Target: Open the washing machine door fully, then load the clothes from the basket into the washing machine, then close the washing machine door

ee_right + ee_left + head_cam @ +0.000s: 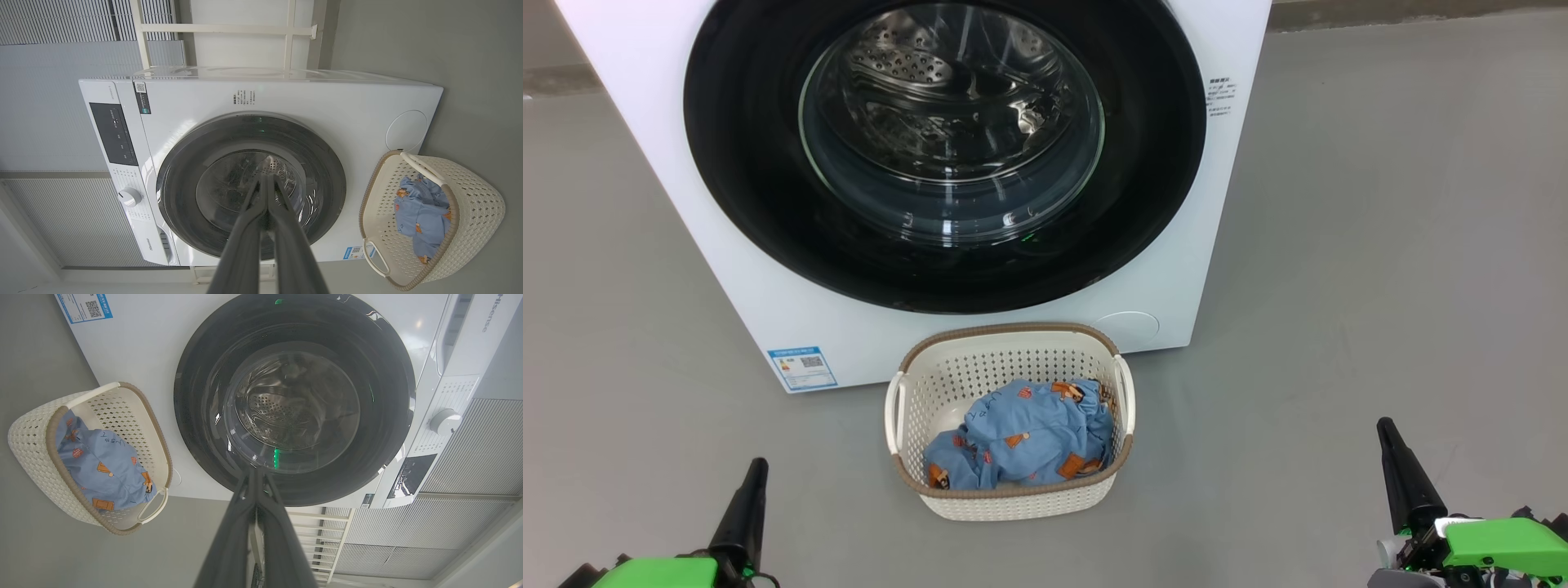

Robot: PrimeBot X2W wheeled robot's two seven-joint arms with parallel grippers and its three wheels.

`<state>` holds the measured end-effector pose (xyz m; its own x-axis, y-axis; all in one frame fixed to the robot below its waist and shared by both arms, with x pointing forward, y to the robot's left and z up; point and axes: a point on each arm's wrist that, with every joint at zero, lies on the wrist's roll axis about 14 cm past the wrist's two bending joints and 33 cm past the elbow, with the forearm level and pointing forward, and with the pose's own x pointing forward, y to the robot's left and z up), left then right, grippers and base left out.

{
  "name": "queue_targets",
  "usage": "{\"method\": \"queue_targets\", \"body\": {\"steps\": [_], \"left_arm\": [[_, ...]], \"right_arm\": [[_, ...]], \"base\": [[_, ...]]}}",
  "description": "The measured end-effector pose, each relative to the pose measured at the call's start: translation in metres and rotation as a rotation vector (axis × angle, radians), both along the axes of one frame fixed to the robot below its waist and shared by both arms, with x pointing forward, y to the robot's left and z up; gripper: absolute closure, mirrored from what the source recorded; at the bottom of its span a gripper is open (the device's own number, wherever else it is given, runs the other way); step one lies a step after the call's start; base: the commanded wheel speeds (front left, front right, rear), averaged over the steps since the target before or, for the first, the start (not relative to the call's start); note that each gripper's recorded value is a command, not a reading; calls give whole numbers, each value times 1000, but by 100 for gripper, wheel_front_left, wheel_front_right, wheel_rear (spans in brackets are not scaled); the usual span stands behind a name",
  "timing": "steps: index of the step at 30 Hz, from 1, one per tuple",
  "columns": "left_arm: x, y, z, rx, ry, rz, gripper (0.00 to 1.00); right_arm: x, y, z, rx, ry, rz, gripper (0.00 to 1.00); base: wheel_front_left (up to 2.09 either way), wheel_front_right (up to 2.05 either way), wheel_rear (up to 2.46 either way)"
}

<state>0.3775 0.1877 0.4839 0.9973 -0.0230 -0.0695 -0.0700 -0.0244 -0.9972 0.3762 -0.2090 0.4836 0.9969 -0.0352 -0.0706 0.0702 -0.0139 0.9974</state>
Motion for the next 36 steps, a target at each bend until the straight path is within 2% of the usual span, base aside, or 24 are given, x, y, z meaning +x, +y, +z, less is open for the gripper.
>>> {"method": "queue_targets", "body": {"steps": [28,29,36], "left_arm": [[0,0,0,0,0,0,100],[0,0,0,0,2,-1,0],[-21,-11,-39,-33,120,-6,0]], "right_arm": [[0,0,0,0,0,0,100],[0,0,0,1,2,0,0],[-20,3,-39,25,117,-10,0]], "base": [[0,0,0],[0,0,0],[0,0,0]]}}
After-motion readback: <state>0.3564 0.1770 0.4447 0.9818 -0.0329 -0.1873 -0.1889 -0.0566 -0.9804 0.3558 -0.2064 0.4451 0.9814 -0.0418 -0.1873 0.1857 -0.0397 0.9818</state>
